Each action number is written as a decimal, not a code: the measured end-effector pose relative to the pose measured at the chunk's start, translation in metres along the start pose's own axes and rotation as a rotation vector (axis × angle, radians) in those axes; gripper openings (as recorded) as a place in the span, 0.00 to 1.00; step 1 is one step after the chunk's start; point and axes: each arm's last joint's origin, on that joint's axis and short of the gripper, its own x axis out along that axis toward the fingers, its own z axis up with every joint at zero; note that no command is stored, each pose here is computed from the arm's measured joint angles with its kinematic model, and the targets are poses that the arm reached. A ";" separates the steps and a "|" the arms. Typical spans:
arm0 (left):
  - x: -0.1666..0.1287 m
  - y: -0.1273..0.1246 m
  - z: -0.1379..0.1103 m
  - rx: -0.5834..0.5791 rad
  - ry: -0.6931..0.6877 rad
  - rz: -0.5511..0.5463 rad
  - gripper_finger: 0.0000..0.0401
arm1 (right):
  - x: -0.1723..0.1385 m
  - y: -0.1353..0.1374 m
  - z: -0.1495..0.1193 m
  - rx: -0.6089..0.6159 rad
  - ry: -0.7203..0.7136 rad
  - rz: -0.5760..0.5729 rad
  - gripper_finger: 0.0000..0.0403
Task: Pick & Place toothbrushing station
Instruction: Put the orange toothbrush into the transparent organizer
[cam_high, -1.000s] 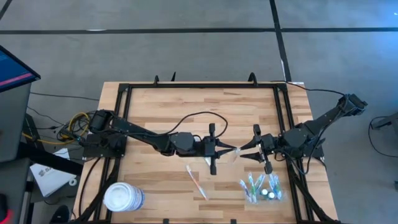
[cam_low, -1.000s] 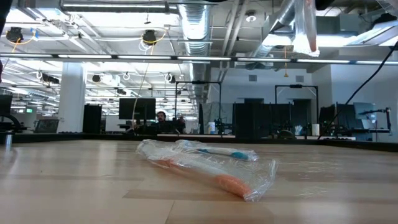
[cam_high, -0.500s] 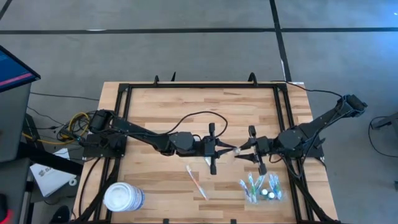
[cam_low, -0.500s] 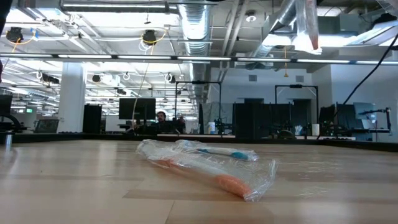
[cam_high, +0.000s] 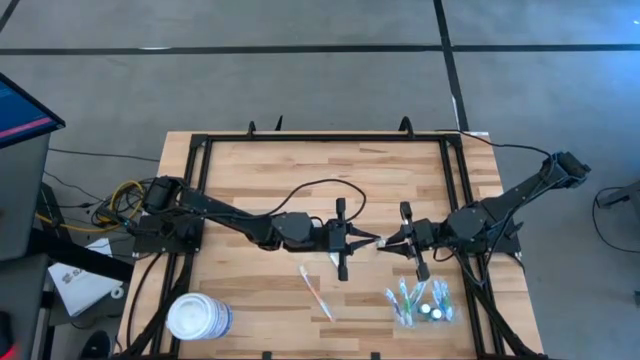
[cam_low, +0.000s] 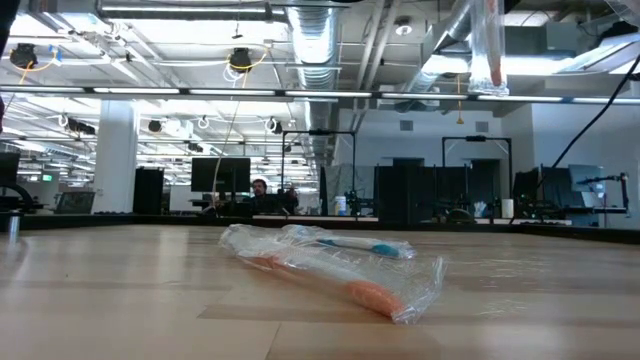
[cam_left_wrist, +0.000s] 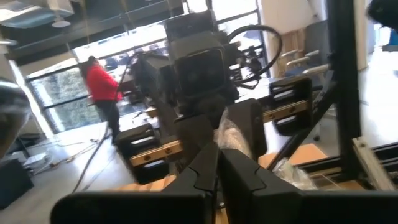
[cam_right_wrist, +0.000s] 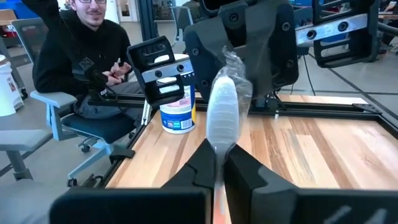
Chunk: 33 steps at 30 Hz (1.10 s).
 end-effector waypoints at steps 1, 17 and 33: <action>0.000 0.000 0.000 0.010 0.005 0.018 0.02 | 0.000 0.001 0.000 0.003 0.000 0.003 0.02; -0.003 0.002 -0.004 0.057 0.058 0.113 0.05 | -0.041 0.014 0.014 0.080 -0.062 0.107 0.01; -0.007 0.004 -0.003 0.052 0.059 0.112 0.05 | -0.091 0.023 0.021 0.150 -0.103 0.265 0.01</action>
